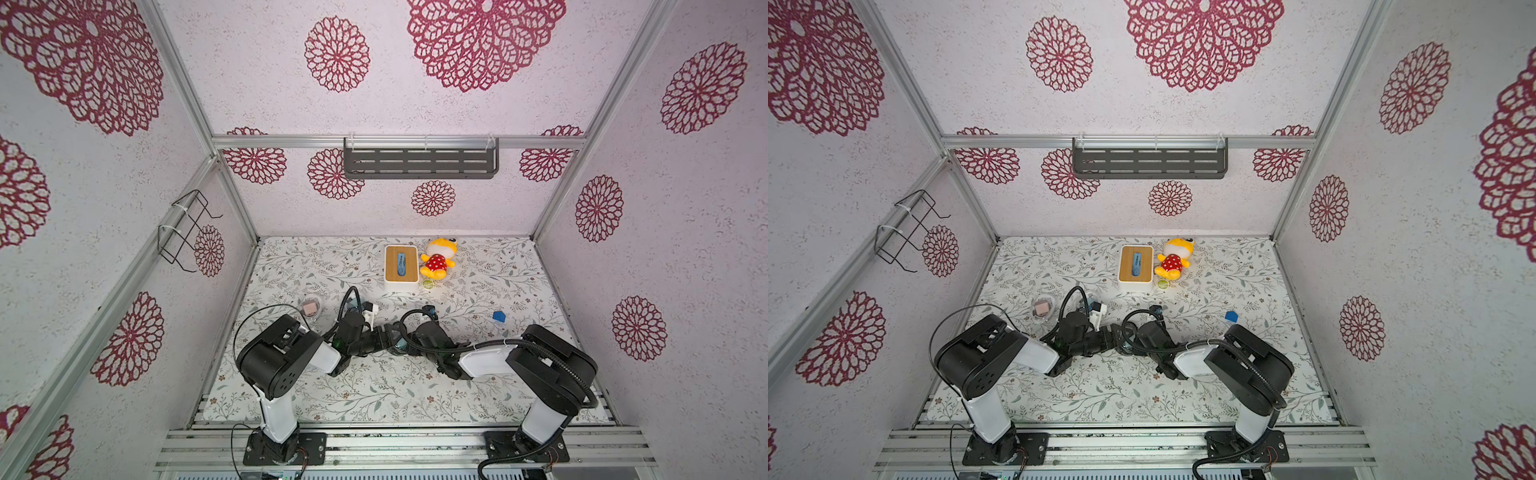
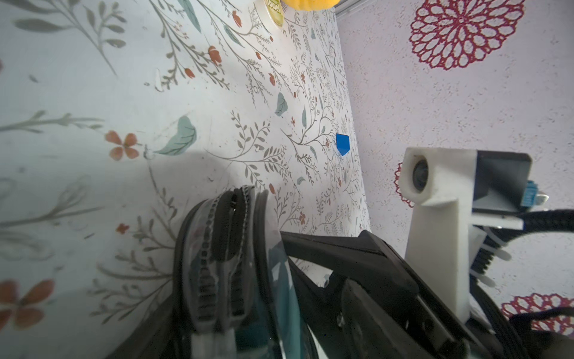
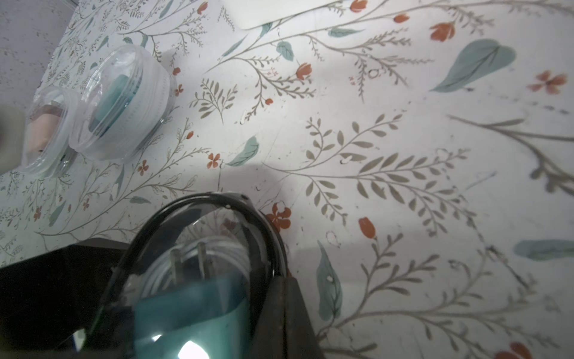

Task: Pack away charging kits
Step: Pick up the storage bag at the center of the board.

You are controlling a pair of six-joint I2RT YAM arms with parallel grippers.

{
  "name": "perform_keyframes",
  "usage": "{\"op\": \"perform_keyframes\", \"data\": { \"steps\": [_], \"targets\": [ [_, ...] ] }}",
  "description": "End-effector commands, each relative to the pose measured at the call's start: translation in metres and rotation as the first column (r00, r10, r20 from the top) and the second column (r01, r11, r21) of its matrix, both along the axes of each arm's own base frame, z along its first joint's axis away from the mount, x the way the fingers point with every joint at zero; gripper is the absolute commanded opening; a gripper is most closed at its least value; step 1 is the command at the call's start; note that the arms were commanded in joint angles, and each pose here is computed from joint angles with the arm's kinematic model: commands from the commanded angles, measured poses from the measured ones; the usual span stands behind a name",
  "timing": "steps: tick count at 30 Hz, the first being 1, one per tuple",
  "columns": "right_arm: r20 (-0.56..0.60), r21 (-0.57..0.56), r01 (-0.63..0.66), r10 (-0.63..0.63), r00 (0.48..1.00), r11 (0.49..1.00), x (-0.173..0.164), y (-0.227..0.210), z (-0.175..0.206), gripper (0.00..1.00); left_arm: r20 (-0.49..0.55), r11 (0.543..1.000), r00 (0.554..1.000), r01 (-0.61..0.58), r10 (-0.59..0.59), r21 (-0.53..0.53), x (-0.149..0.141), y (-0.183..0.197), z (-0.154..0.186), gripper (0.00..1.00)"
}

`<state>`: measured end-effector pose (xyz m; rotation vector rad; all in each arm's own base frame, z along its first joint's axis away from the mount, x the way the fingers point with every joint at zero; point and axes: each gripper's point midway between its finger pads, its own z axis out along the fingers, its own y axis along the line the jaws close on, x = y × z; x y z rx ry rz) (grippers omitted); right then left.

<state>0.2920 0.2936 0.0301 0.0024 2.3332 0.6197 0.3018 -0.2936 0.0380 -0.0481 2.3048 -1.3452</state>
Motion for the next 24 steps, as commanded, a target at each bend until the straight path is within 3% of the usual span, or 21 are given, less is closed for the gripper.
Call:
{"op": "perform_keyframes", "data": {
  "steps": [1, 7, 24],
  "targets": [
    [-0.090, -0.071, -0.034, 0.028, 0.996, 0.997, -0.018, -0.011, -0.029, 0.06, -0.094, 1.000, 0.995, 0.022, -0.022, -0.010, -0.007, -0.003, -0.022, 0.74],
    [-0.079, -0.069, -0.032, 0.027, 0.997, 0.997, -0.013, -0.007, -0.024, 0.05, -0.184, 1.000, 0.983, -0.004, 0.007, 0.015, -0.004, 0.002, -0.051, 0.68],
    [-0.063, -0.077, -0.025, 0.020, 0.998, 0.997, 0.001, -0.005, -0.013, 0.06, -0.249, 0.997, 0.968, -0.005, 0.023, 0.075, 0.000, 0.011, -0.070, 0.53]
  ]
}}
